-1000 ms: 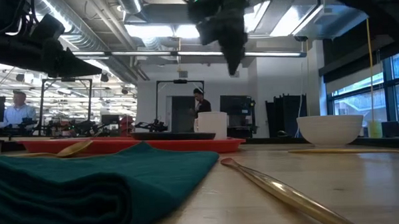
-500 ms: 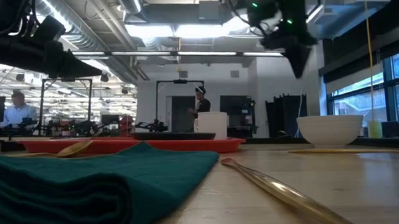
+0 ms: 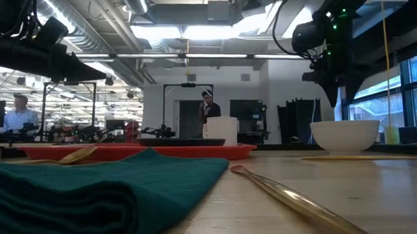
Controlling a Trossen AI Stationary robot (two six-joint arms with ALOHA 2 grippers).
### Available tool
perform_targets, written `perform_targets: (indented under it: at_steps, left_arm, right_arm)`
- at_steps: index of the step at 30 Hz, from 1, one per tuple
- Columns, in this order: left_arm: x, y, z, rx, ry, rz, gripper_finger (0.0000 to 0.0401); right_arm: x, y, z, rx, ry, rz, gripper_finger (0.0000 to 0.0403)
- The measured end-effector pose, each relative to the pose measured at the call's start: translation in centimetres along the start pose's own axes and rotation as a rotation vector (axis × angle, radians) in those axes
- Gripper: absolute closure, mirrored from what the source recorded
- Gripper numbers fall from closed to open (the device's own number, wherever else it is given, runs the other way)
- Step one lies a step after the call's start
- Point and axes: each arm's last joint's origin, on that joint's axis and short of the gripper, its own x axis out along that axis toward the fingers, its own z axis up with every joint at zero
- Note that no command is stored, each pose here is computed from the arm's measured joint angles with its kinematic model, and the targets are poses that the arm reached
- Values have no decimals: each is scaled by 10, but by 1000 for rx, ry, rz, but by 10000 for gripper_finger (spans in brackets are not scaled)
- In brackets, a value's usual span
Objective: Set up tray
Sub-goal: Put the white bowl on the blue plate
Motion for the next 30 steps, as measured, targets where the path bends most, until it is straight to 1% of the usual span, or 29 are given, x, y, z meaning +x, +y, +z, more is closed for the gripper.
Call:
perform_targets:
  at_steps: [2,6,7,9,12,17,19,21,24,30]
  left_arm:
    - [0,0,0,0,0,0,397]
    - [0,0,0,-2,0,-1,397]
    - [0,0,0,-2,0,-1,397]
    - [0,0,0,-2,0,-1,397]
    - [0,0,0,-2,0,-1,397]
    - [0,0,0,-1,-1,-2,397]
    - [0,0,0,-1,-1,-2,397]
    - [0,0,0,-1,-1,-2,397]
    - [0,0,0,-1,-1,-2,397]
    - [0,0,0,0,-1,-3,397]
  right_arm:
    - [2,-5,2,27,6,-12,179]
    - [4,-8,5,176,8,-16,170]
    - [4,-9,5,196,10,-18,169]
    - [4,-10,5,204,16,-30,169]
    - [4,-14,3,192,4,-90,169]
    - [3,-19,-4,214,71,-158,178]
    - [3,-21,-6,216,89,-171,183]
    - [4,-20,-8,233,108,-158,188]
    - [14,-19,-15,243,167,-134,192]
    - [42,-22,-35,226,215,-168,193]
